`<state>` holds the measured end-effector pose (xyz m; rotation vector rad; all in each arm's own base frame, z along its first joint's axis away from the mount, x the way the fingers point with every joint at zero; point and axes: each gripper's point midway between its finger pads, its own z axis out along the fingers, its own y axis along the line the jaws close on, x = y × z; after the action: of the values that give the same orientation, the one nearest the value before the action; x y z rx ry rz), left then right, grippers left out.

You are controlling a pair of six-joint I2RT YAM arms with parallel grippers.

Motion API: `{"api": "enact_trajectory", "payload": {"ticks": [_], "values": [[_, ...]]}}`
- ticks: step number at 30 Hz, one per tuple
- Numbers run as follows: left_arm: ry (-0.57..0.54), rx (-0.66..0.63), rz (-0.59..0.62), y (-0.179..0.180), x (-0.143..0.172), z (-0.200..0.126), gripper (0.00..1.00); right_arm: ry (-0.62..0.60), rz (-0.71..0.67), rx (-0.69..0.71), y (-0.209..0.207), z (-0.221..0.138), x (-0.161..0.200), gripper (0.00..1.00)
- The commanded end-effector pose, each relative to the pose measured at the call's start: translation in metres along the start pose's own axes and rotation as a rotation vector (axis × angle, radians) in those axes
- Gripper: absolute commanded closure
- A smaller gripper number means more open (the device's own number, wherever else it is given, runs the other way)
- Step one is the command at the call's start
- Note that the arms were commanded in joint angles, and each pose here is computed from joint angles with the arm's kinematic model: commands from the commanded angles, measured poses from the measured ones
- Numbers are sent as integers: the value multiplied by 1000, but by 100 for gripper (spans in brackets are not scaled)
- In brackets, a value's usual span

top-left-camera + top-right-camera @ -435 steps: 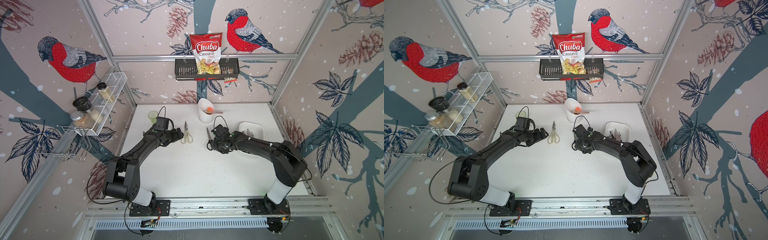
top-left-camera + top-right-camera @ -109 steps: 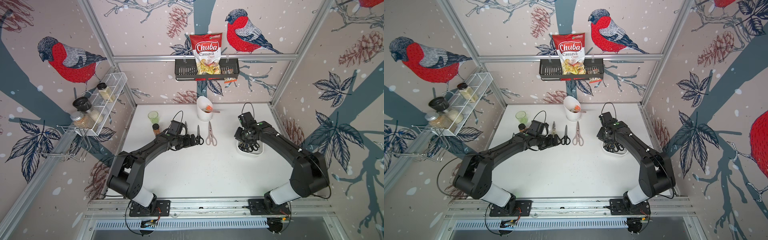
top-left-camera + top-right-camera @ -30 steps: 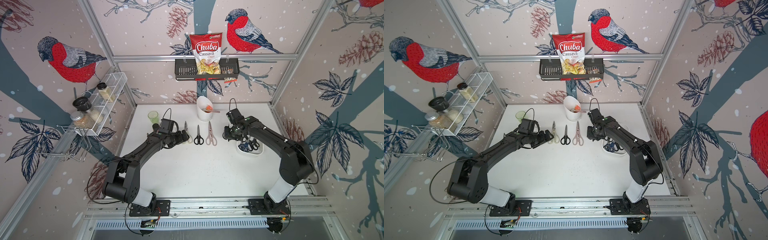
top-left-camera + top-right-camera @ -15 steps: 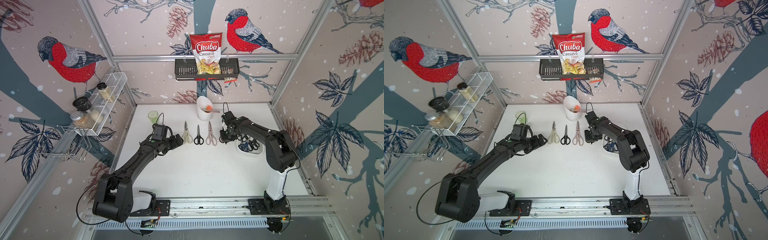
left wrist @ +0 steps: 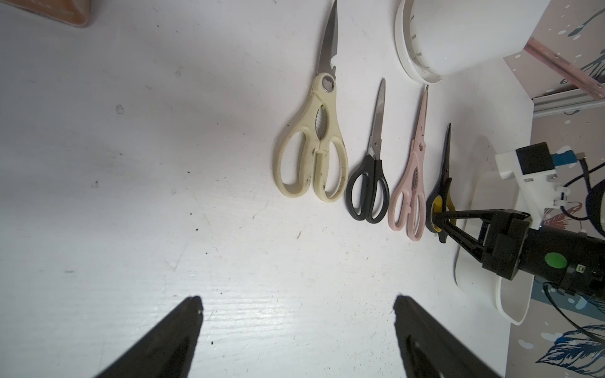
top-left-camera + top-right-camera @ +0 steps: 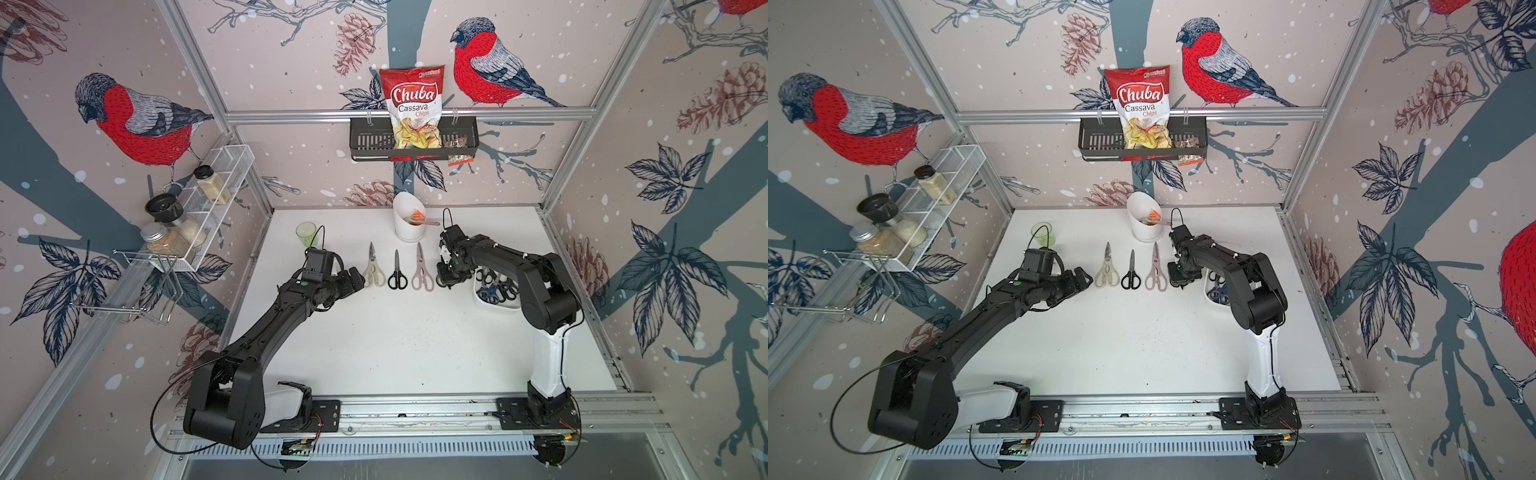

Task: Take the scissors out of the storage box
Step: Place the scissors at the center of the board, then pick up the scissors from the storage box.

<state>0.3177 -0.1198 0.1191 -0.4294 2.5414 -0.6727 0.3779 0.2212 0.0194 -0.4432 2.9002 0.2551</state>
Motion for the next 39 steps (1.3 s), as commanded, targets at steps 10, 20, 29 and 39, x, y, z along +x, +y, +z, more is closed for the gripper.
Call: {"api": "enact_trajectory", "payload": {"ticks": [10,20,29,39], "values": [[1,-18,-11,3,0,-1,5,-21,5,-17,8,-2,-4,67],[11,-3,-1,-1,-2,3,5,-148,102,-15,5,-65,-25,58],[42,33,4,-11,-7,15,5,-213,315,12,-48,-114,-13,59],[75,86,-1,-29,-12,31,6,-236,548,72,-111,-121,24,58]]}}
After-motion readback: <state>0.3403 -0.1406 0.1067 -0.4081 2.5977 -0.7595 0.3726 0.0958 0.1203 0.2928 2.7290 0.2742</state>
